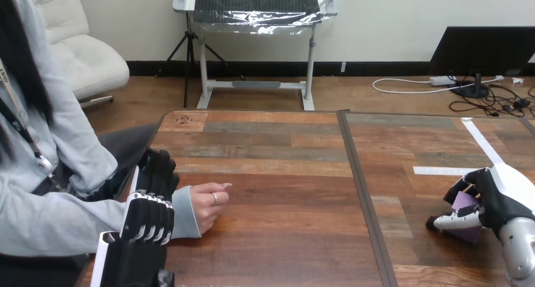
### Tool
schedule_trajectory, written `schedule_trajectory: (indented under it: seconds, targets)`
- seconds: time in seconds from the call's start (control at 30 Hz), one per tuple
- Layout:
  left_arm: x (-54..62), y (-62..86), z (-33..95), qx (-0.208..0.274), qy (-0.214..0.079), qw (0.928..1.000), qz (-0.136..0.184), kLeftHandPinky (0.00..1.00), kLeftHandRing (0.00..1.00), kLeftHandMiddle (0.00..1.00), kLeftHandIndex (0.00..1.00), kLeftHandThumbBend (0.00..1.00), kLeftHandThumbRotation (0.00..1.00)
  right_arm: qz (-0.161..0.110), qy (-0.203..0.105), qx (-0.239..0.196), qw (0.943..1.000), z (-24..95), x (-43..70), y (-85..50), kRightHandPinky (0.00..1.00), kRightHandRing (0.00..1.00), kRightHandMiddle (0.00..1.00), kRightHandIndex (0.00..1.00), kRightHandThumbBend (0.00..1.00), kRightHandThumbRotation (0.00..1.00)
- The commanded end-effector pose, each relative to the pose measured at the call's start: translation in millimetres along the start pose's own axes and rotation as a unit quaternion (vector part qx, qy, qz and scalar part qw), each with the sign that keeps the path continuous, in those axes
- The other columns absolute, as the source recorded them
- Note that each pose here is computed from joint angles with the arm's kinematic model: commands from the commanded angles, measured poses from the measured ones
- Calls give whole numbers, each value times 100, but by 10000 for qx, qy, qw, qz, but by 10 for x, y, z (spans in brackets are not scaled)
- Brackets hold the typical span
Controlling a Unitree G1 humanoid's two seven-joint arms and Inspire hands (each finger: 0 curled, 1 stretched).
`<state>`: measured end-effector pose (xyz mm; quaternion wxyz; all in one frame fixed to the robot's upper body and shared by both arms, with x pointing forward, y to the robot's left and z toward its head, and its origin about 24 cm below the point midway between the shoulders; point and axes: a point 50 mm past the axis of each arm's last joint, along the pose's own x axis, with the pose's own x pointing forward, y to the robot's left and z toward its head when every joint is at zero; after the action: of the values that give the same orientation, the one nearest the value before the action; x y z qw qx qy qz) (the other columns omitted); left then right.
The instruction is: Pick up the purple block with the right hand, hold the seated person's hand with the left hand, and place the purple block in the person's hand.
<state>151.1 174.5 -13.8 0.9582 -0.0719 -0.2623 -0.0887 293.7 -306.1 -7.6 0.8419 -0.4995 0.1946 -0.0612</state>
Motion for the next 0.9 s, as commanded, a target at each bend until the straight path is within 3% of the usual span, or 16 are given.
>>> schedule_trajectory:
  seconds: [0.0, 0.47, 0.87]
  targets:
    - [162, -97, 21, -15, -356, 9993, -106, 100, 100, 100, 99, 100, 73, -97, -204, 247, 9994, 67, 6, -13, 44, 49, 51, 47, 88, 0]
    - [185, -110, 11, -1, -313, 9994, -146, 100, 100, 100, 100, 99, 72, -351, -591, 661, 9954, 154, -3, -80, 45, 48, 50, 48, 88, 0]
    - [226, -106, 13, 146, -359, 9991, -178, 100, 100, 100, 100, 97, 71, -529, -1115, 1114, 9861, 317, -37, -132, 40, 45, 49, 49, 87, 0]
